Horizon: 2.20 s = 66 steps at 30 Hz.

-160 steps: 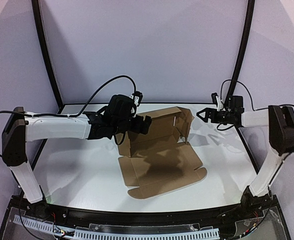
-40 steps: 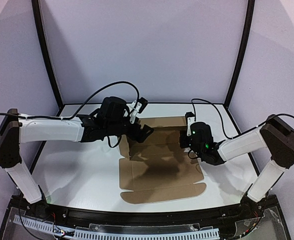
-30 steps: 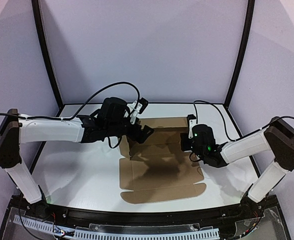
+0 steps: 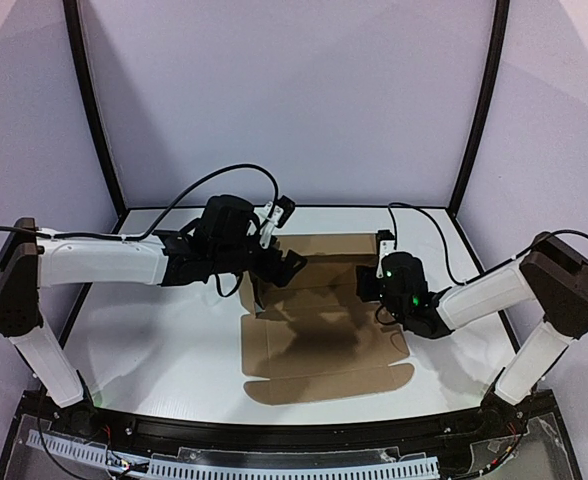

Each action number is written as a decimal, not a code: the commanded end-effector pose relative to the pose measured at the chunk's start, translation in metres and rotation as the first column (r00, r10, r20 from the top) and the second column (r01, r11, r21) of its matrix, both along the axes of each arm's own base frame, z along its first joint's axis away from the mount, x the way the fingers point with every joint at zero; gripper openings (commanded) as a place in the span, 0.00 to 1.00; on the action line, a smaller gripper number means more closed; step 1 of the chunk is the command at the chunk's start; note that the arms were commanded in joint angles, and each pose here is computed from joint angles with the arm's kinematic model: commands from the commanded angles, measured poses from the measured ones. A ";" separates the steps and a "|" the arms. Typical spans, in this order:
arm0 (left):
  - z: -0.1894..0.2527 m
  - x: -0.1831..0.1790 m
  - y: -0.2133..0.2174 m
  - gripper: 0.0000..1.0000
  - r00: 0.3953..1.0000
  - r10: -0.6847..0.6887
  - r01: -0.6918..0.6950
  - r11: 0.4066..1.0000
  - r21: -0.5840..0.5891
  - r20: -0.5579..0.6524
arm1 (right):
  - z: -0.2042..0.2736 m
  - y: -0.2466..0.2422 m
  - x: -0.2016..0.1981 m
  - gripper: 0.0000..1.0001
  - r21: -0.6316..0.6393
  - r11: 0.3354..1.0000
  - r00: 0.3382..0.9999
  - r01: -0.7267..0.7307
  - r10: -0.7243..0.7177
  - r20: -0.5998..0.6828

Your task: Fold the paper box

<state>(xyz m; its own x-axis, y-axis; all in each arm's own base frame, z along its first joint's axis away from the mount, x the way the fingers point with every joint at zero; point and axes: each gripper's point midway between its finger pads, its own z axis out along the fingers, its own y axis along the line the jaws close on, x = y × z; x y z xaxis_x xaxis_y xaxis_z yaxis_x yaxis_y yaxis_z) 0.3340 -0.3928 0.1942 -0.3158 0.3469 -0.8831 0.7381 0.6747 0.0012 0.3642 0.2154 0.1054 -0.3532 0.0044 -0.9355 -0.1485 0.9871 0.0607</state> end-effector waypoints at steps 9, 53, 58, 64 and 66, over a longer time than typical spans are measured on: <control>-0.091 -0.027 0.033 0.94 0.969 0.059 -0.003 0.974 0.229 -0.239 | -0.076 -0.050 -0.044 0.95 -0.168 0.985 0.964 0.041 -0.083 -0.254; -0.092 -0.011 0.026 0.94 0.936 0.184 -0.113 0.964 0.239 -0.301 | -0.026 -0.020 0.015 0.65 -0.064 0.995 0.997 -0.075 0.075 0.001; -0.095 -0.012 0.026 0.94 0.935 0.179 -0.105 0.965 0.241 -0.306 | -0.022 -0.025 0.020 0.47 -0.033 0.999 0.996 -0.025 0.027 0.081; -0.095 -0.010 0.027 0.94 0.934 0.191 -0.116 0.961 0.251 -0.302 | -0.018 -0.018 0.019 0.08 -0.038 0.997 0.992 -0.070 0.074 0.099; -0.094 -0.008 0.028 0.94 0.934 0.201 -0.126 0.959 0.253 -0.295 | -0.021 -0.015 0.016 0.01 -0.042 0.995 0.992 -0.089 0.092 0.082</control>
